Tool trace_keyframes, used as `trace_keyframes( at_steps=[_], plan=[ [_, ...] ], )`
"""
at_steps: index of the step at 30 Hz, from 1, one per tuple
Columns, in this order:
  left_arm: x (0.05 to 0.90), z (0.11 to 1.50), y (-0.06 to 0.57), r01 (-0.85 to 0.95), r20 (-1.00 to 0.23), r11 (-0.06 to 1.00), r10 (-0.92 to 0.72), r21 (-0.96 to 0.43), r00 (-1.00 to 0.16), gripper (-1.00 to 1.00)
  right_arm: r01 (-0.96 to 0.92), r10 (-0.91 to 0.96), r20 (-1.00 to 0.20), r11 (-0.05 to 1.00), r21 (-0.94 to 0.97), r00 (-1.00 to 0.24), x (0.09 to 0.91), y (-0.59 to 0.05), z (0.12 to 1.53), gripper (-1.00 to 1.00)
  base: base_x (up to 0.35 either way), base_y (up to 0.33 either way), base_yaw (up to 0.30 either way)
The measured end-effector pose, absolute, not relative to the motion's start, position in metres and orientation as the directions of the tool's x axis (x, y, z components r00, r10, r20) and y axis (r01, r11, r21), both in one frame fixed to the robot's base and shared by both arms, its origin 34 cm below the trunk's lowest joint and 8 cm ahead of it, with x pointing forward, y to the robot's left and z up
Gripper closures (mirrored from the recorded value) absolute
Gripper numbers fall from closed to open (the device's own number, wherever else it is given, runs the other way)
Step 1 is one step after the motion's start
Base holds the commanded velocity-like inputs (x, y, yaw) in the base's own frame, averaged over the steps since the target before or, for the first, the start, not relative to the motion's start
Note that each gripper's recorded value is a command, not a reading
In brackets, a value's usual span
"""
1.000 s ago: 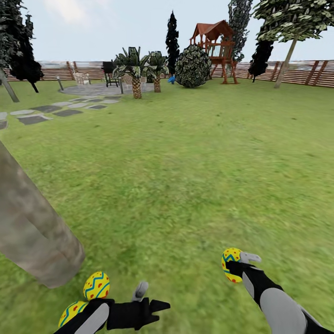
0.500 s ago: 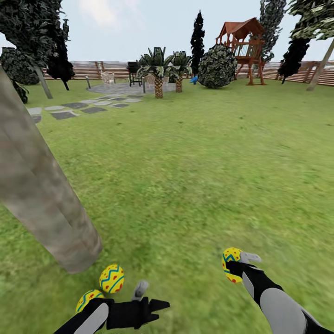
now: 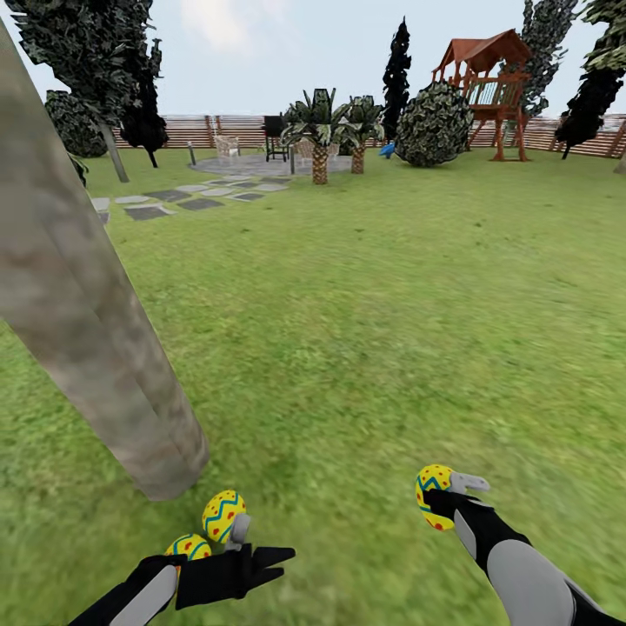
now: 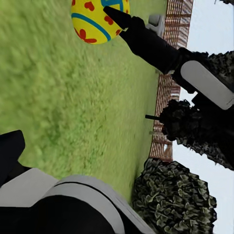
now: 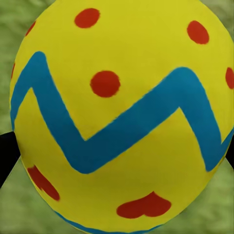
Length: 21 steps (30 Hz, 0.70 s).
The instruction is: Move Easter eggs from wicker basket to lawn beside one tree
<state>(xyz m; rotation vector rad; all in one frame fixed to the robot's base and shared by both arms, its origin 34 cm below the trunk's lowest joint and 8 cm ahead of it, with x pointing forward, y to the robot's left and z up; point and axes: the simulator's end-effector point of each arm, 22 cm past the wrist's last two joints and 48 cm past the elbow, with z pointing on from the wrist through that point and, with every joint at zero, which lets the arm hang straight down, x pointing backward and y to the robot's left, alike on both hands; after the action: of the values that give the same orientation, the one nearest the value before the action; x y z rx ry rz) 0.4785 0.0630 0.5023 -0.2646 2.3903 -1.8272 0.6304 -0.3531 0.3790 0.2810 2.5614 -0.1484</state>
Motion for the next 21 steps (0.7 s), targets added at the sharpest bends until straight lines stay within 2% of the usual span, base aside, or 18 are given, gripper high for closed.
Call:
trace_keyframes(
  at_steps=[4, 21],
  plan=[
    [0.4782, 0.501, 0.0679, -0.066, 0.009, 0.262, -0.213, -0.963, -0.977, -1.0, 0.232, 0.17, -0.54, 0.972, -0.047, -0.824, 0.6308, -0.3531, 0.3792, 1.0, 0.0, 0.0, 0.143],
    [0.478, 0.4999, 0.0698, -0.068, 0.01, 0.265, -0.215, -0.962, -0.977, -1.0, 0.231, 0.17, -0.541, 0.972, -0.047, -0.824, 0.631, -0.3525, 0.3792, 1.0, 0.0, 0.0, 0.289]
  ],
)
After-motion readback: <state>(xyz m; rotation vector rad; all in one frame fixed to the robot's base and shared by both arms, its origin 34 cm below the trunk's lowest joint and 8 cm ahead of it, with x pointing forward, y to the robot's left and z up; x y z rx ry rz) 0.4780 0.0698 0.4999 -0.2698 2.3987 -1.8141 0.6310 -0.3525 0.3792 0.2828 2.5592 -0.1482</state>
